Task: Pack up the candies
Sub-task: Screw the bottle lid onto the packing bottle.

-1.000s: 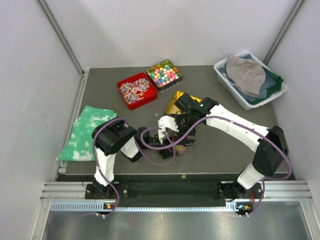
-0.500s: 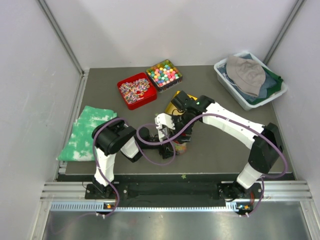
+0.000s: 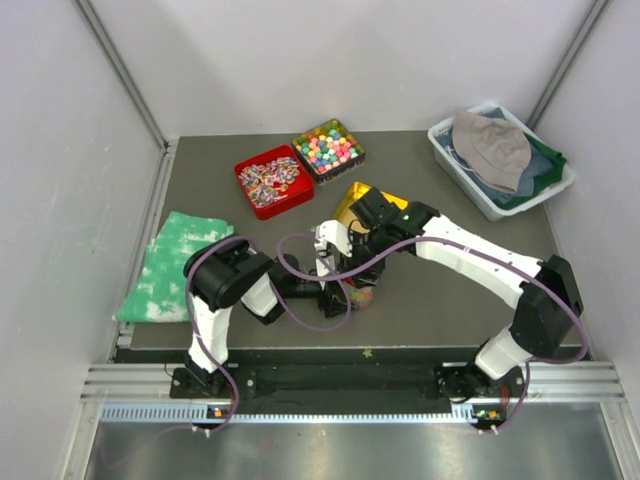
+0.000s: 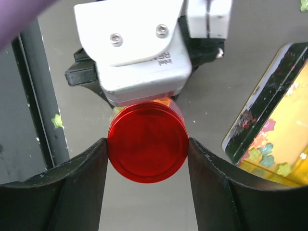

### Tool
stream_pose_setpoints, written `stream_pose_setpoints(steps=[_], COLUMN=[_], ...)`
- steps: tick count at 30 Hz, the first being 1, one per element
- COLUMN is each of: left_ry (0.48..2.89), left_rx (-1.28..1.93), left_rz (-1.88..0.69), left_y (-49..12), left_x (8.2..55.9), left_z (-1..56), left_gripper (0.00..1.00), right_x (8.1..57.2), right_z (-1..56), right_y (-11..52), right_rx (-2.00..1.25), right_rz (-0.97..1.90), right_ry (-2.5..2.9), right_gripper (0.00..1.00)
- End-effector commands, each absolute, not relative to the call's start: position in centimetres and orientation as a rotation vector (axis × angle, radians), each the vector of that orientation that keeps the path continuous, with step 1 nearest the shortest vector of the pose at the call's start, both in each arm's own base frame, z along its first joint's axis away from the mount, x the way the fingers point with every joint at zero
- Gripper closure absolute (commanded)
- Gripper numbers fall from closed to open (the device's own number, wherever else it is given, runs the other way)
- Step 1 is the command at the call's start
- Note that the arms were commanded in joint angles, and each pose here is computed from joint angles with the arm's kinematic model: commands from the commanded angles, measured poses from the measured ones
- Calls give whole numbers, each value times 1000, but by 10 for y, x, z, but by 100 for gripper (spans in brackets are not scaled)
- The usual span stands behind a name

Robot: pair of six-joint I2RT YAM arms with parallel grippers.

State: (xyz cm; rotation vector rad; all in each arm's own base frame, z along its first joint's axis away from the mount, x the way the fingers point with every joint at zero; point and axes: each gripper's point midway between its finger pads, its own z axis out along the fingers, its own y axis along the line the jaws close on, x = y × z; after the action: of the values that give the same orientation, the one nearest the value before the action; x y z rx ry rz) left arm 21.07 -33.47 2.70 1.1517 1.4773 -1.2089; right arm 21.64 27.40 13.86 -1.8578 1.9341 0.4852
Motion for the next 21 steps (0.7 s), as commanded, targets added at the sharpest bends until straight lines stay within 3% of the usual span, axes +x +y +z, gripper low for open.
stream_pose_setpoints(steps=[1, 9, 15, 21], left_ry=[1152, 1151, 1146, 1149], left_rx=[1142, 1143, 1145, 1143], left_rz=[-1169, -1166, -1164, -1165], left_y=[-346, -346, -345, -345], left_x=[216, 217, 216, 216], left_z=[81, 81, 82, 81], left_gripper=[38, 38, 38, 38], right_x=[210, 193, 179, 178], right_z=[127, 132, 132, 134], right_y=[274, 275, 272, 270], right_rx=[-1737, -1682, -1730, -1745], right_rz=[506, 605, 677, 671], right_ry=[2057, 2178, 2169, 2144], right_gripper=[73, 77, 62, 33])
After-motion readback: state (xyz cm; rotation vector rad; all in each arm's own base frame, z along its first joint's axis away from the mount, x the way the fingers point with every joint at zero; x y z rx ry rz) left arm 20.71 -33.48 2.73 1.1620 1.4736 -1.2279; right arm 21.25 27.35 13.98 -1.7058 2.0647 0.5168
